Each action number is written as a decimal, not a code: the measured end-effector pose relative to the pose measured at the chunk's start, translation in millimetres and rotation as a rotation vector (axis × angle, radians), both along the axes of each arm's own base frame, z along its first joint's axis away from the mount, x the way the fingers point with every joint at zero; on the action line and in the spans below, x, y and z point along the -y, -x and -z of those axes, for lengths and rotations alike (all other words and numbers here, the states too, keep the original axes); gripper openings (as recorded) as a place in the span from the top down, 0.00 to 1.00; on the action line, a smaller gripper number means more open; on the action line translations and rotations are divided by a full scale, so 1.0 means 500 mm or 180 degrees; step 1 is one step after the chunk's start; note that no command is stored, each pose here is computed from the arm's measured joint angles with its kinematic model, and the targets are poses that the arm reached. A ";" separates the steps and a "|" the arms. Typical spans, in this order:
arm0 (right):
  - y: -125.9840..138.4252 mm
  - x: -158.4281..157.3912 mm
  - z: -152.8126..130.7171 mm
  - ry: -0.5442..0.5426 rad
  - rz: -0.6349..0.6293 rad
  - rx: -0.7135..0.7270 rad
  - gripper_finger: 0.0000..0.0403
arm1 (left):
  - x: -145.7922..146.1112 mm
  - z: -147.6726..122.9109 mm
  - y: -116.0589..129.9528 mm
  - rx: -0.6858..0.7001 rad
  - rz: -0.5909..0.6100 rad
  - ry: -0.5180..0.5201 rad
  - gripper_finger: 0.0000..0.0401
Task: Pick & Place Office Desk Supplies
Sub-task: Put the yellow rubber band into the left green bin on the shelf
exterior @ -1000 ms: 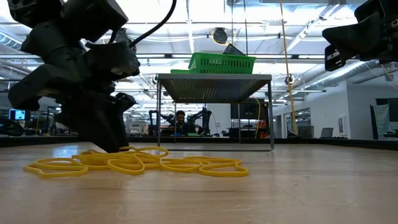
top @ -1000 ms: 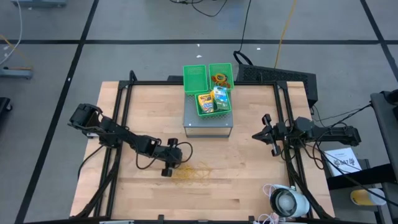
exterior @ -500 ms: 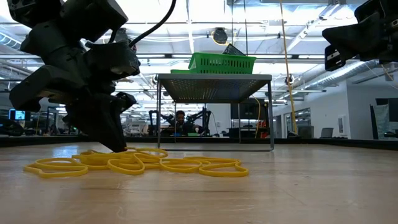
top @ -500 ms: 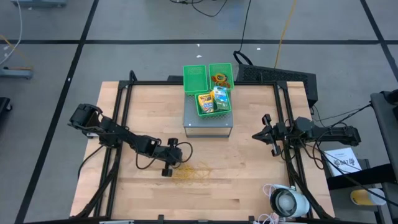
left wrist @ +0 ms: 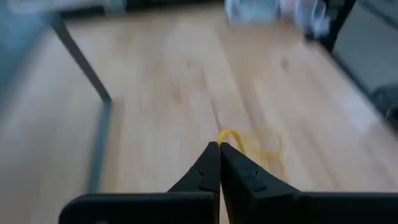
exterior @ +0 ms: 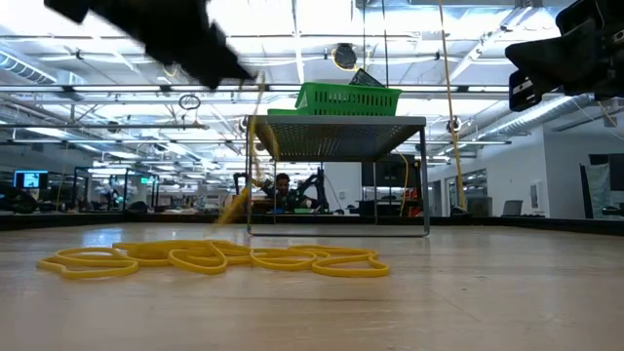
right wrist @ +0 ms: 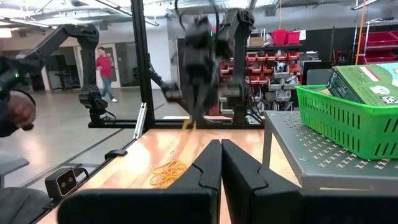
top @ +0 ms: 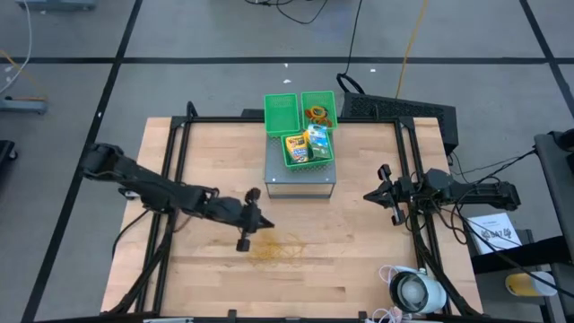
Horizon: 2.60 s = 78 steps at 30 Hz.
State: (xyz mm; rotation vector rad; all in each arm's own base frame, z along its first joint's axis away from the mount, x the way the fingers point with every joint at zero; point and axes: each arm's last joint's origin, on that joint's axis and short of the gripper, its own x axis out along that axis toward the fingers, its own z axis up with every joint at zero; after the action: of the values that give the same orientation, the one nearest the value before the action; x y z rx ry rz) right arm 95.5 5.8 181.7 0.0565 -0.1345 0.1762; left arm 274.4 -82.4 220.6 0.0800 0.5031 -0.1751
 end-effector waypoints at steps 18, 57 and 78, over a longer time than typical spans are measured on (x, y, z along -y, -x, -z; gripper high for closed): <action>0.000 0.000 0.000 0.0000 0.0000 0.0000 1.00 | -0.090 -0.273 0.047 0.1915 -0.1107 -0.0908 0.99; 0.000 0.000 0.000 0.0000 0.0001 -0.0001 1.00 | -0.487 -0.168 -0.055 0.1331 -0.2608 -0.0955 0.95; 0.000 0.000 0.000 0.0000 0.0002 0.0000 1.00 | -0.359 -0.213 -0.019 0.0937 -0.1646 -0.0519 0.38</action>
State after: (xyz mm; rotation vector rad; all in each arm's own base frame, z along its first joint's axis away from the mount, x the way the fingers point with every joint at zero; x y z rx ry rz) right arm 95.4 5.8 181.7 0.0564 -0.1345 0.1757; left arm 283.7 97.0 327.1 0.1296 0.2304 0.3806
